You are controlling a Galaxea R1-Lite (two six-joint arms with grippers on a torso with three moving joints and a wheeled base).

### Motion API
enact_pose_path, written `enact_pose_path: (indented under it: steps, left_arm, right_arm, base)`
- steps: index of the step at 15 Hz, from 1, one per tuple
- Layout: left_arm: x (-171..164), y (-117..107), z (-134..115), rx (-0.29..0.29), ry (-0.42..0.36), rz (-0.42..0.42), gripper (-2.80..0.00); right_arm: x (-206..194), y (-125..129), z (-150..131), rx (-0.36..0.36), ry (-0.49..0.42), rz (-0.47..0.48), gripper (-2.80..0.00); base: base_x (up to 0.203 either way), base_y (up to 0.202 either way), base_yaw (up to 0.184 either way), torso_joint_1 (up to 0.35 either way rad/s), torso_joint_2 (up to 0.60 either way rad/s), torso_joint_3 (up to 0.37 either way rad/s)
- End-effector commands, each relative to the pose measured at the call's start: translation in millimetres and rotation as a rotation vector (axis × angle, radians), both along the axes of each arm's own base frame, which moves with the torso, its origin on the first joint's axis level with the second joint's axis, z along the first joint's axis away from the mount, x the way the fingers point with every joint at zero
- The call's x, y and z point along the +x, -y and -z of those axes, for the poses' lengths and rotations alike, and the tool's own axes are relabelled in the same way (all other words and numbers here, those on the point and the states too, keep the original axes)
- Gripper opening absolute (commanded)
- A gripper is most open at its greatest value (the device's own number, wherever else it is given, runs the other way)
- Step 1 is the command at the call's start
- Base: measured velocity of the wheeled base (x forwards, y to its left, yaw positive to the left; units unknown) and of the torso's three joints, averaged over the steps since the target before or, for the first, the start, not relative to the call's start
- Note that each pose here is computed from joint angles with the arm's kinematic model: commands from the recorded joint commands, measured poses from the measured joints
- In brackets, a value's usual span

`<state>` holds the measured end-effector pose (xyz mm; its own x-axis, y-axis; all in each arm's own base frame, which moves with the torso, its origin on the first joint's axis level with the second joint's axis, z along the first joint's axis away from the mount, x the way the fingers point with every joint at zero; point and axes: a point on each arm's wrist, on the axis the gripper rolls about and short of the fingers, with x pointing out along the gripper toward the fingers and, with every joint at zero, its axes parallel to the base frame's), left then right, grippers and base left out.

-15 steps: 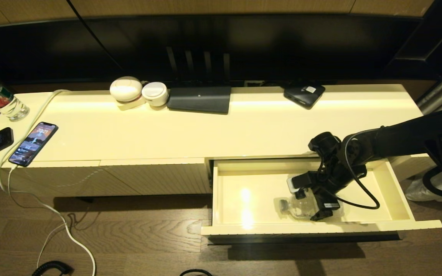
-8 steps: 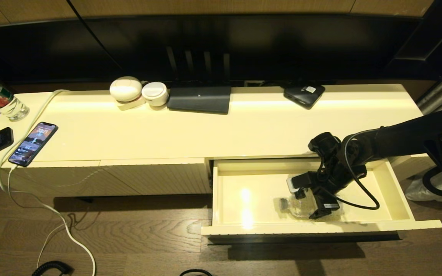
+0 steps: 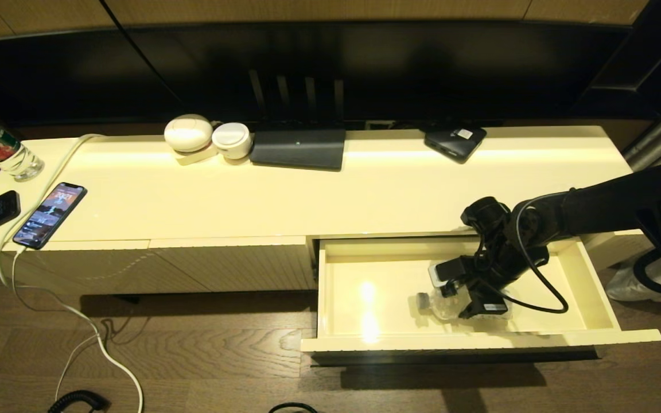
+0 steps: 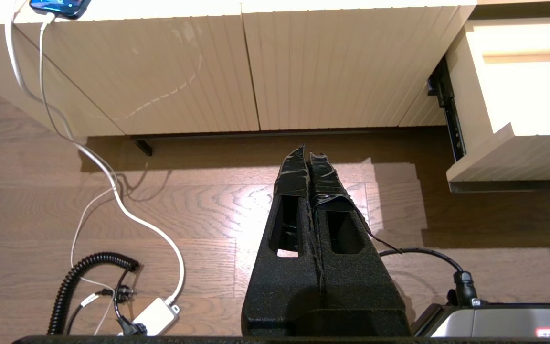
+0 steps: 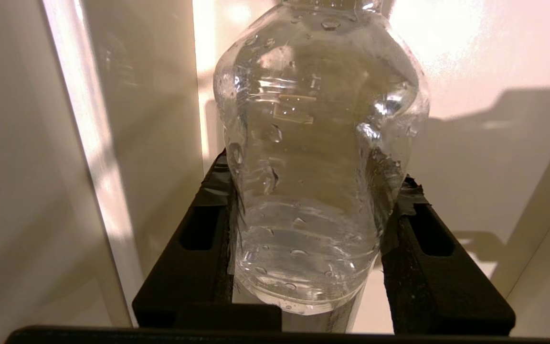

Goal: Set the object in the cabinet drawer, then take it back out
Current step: Take the mineral water out of the drawer and put it on the table

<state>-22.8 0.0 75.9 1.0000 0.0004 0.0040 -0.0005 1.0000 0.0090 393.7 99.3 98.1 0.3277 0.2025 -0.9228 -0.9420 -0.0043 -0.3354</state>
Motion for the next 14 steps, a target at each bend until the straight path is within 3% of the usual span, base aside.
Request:
enact_pose_path:
  steps: [1, 14]
  left_arm:
    - [0.2, 0.0, 0.5, 0.000, -0.001, 0.000, -2.80]
    - [0.1, 0.0, 0.4, 0.000, -0.001, -0.001, -2.80]
  right_arm:
    - [-1.5, 0.2, -2.5, -0.002, 0.003, -0.008, -2.80]
    - [-10.9, 3.1, -12.7, 0.002, 0.012, -0.006, -2.80]
  base:
    - [0.000, 0.000, 0.000, 0.000, 0.00, 0.000]
    - [0.000, 0.000, 0.000, 0.000, 0.00, 0.000]
